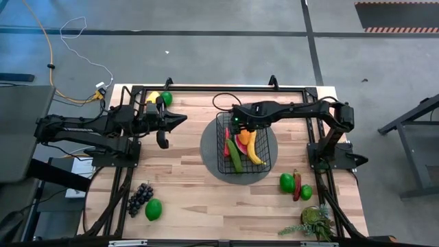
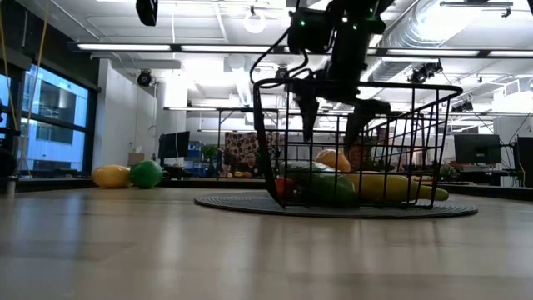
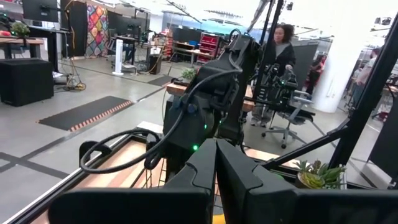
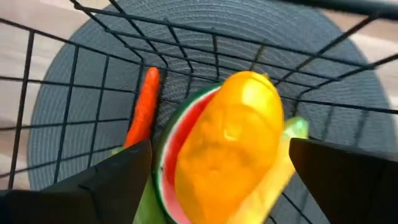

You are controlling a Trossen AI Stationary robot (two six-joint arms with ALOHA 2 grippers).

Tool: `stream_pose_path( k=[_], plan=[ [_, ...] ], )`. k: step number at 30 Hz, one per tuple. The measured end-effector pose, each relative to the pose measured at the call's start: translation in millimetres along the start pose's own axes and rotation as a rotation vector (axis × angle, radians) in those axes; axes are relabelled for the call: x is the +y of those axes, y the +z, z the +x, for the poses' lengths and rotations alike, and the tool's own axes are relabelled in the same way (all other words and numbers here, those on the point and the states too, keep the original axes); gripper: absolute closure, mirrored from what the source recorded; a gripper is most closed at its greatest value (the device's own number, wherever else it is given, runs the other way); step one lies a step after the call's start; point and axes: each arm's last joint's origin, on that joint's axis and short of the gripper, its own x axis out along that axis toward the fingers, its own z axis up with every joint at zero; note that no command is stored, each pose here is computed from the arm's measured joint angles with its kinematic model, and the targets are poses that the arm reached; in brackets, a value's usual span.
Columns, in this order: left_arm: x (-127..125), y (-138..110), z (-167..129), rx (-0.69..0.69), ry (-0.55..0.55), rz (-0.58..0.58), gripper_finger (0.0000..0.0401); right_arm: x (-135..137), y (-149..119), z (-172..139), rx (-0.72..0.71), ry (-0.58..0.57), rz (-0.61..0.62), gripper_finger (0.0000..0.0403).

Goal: Build produce basket
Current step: Put the yellow mango into the black wire basket, then put the green lime into the black wire basket

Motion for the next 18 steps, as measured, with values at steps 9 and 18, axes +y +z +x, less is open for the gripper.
stream_pose_path(
  k=[9,18],
  plan=[
    [0,-1,0,0.008,0.001,0.001,0.0398,11,2,-49,-0.051,-0.083,-0.32,0.0036],
    [0,-1,0,0.007,0.005,0.001,0.0398,-32,-28,-92,-0.166,-0.058,-0.377,0.0036]
  ],
)
